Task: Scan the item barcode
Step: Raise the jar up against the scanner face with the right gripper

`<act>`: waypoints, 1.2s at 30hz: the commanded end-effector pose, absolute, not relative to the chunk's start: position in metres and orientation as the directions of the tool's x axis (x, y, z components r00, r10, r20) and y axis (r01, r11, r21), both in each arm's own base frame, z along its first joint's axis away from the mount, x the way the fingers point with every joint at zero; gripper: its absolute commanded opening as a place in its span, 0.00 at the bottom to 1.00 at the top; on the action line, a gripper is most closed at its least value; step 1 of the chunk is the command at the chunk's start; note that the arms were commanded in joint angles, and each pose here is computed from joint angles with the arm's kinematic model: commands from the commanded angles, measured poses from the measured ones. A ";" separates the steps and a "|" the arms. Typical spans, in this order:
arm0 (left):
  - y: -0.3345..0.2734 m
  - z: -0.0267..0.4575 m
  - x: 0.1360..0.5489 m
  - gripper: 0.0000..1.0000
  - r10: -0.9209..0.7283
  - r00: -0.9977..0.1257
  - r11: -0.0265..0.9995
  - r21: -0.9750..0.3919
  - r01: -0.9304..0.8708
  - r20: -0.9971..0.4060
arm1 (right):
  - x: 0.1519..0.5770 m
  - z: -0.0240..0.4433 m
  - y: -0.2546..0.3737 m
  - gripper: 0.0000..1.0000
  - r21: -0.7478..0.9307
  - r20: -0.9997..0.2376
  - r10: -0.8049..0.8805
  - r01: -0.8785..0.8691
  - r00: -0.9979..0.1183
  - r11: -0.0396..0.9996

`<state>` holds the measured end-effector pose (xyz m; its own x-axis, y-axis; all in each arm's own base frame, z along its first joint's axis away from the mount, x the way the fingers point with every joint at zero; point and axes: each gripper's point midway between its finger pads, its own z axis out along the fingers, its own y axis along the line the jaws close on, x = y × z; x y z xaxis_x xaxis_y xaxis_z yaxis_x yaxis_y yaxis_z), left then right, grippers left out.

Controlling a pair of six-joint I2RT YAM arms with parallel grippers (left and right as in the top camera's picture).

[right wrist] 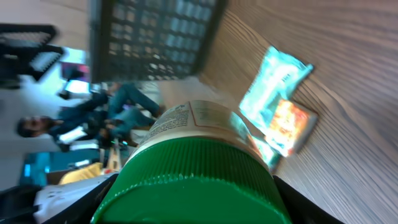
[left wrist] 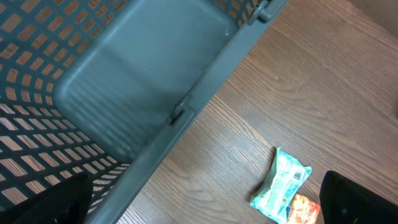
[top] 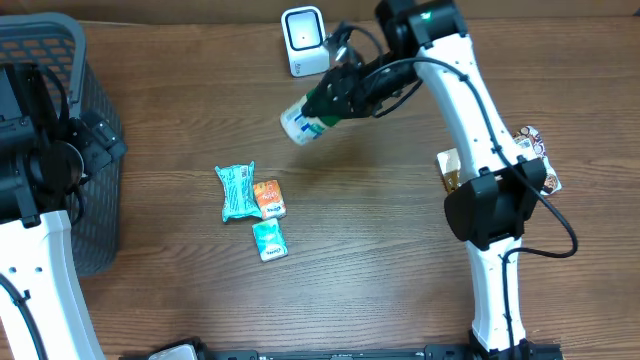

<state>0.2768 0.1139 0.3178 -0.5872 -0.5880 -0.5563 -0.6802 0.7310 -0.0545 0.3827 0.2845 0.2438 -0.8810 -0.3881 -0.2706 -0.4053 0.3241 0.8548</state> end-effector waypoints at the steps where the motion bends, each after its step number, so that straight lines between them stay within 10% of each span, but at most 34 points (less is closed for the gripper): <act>1: 0.118 0.323 0.277 0.99 -0.589 -0.573 0.722 -0.052 -0.690 -0.570 | 0.368 0.321 0.278 0.49 0.836 -0.459 -0.330 -0.526 -0.825 0.154; 24: 0.118 0.323 0.277 0.99 -0.589 -0.573 0.722 -0.052 -0.690 -0.571 | 0.337 0.364 0.254 0.50 0.616 -0.617 -0.376 -0.722 -0.691 0.317; 36: 0.118 0.323 0.277 1.00 -0.589 -0.573 0.722 -0.052 -0.690 -0.571 | 0.394 0.289 0.266 0.49 0.141 -0.513 -0.462 -0.602 -0.724 0.786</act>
<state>0.2767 0.1139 0.3178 -0.5874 -0.5880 -0.5560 -0.6803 0.7310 -0.0543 0.3633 0.2834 0.3001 -0.6872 -0.5018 -0.5252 -0.7123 0.6075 0.3516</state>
